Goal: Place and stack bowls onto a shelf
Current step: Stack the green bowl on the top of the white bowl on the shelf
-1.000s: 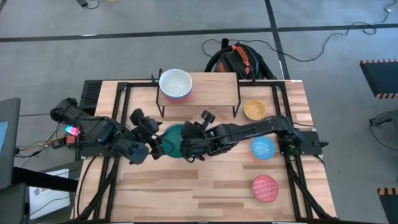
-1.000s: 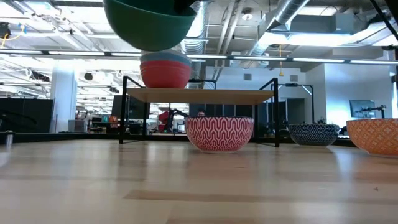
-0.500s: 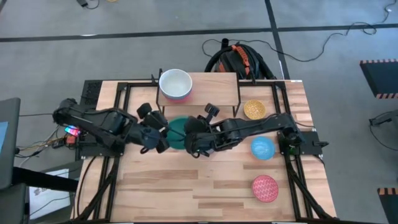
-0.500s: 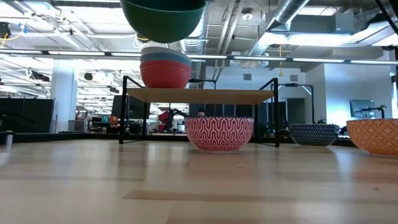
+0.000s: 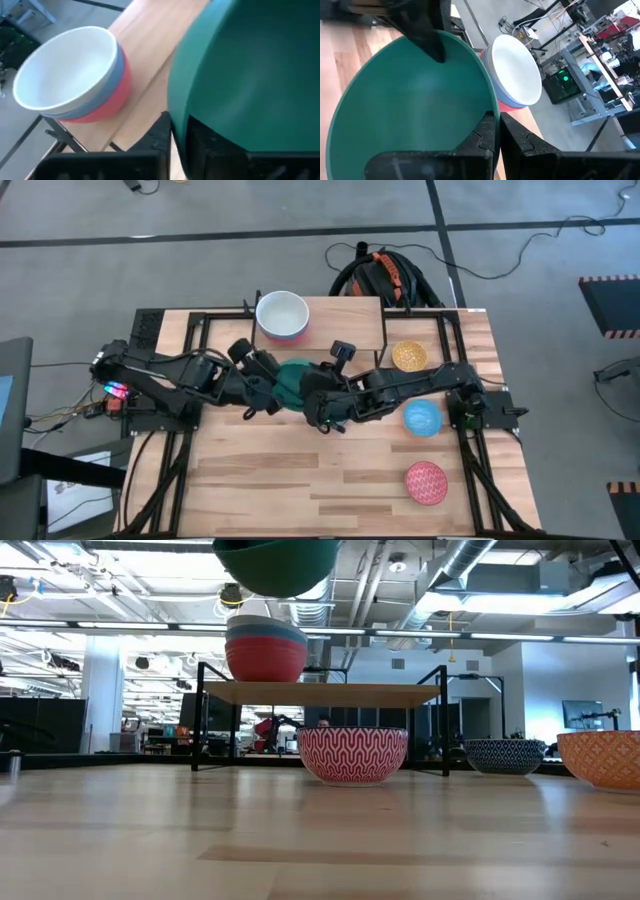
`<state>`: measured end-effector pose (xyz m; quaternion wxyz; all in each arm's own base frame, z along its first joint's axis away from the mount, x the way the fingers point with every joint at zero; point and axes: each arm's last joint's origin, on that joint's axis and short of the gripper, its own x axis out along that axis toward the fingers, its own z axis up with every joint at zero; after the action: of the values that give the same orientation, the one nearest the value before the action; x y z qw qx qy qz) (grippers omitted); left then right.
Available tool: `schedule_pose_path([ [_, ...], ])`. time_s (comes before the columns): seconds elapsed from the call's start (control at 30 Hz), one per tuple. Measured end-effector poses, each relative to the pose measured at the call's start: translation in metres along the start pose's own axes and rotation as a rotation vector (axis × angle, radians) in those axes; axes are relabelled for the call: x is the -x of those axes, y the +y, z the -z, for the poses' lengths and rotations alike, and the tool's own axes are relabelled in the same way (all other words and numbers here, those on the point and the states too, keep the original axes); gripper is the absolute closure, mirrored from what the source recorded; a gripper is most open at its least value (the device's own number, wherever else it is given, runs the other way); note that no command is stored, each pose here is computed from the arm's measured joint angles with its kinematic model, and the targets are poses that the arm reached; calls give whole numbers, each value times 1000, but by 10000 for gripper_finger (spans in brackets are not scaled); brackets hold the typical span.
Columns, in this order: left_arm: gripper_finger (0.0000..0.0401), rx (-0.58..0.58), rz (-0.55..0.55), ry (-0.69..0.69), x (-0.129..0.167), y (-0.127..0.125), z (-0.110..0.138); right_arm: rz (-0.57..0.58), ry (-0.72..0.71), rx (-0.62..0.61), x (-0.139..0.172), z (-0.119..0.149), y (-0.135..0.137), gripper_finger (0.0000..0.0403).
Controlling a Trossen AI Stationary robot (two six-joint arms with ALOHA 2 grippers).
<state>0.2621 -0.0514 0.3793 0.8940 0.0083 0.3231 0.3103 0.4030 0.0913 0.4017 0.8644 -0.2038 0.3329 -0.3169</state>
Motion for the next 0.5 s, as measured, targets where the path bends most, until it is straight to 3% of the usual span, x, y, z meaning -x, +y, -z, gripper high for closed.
schedule_pose_path([
  [0.17,399,29,6,5,-2,6,-4,1,8,-13,-2,0,-4,359],
  [0.5,400,102,-42,47,-3,37,-23,-129,96,-188,-19,4,-23,205],
])
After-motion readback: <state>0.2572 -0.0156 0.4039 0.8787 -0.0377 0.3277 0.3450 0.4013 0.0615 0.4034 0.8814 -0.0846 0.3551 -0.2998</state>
